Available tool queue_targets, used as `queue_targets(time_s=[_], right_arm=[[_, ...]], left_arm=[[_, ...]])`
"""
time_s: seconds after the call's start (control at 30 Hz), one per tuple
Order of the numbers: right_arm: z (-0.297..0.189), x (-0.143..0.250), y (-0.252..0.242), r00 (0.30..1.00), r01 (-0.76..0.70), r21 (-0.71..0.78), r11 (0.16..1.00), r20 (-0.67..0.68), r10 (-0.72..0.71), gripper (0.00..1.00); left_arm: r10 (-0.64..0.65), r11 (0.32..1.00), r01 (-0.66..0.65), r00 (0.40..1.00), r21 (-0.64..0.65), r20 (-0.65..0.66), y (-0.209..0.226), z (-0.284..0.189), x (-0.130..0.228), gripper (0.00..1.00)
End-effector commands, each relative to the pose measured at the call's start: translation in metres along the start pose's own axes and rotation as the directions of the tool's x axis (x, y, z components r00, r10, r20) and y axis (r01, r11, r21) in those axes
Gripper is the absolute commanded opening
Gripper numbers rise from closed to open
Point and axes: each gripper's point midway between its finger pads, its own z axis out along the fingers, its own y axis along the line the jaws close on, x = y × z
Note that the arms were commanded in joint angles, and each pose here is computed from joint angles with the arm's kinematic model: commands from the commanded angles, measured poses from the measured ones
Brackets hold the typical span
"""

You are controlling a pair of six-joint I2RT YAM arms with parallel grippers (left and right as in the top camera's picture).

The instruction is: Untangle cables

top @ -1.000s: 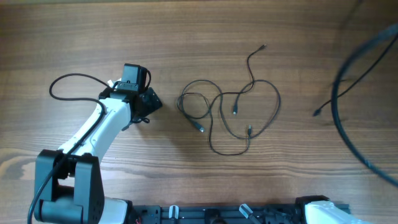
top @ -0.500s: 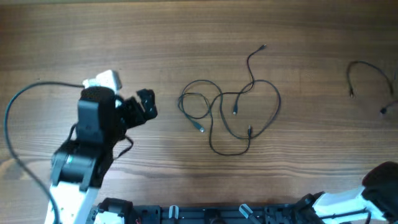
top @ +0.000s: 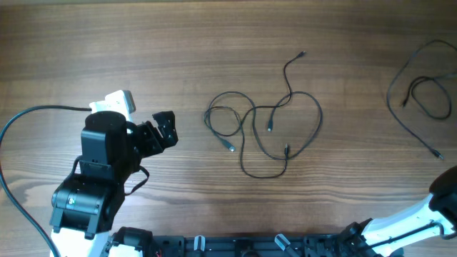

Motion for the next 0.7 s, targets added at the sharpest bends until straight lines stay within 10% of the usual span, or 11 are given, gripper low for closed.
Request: queue_targets(time_s=[0.0,0.3,0.67], right_arm=[[0.008,0.032,0.047,0.973,0.181,-0.210,0.961,-0.101,-0.206,1.00],[0.022,0.139,0.129,0.841,0.360,-0.289,0.887,-0.311,-0.443,1.00],[0.075,0.302,0.101,0.592,0.321,-0.309,0.895,-0.672,-0.445,0.98]], left_arm=[[0.018,1.000,-0.018,1.000,0.014,-0.006,-0.003,0.000,0.000,1.00],[0.018,1.000,-0.018,1.000,0.014,-0.006,-0.003,0.000,0.000,1.00],[0.018,1.000,-0.018,1.000,0.014,-0.006,-0.003,0.000,0.000,1.00]])
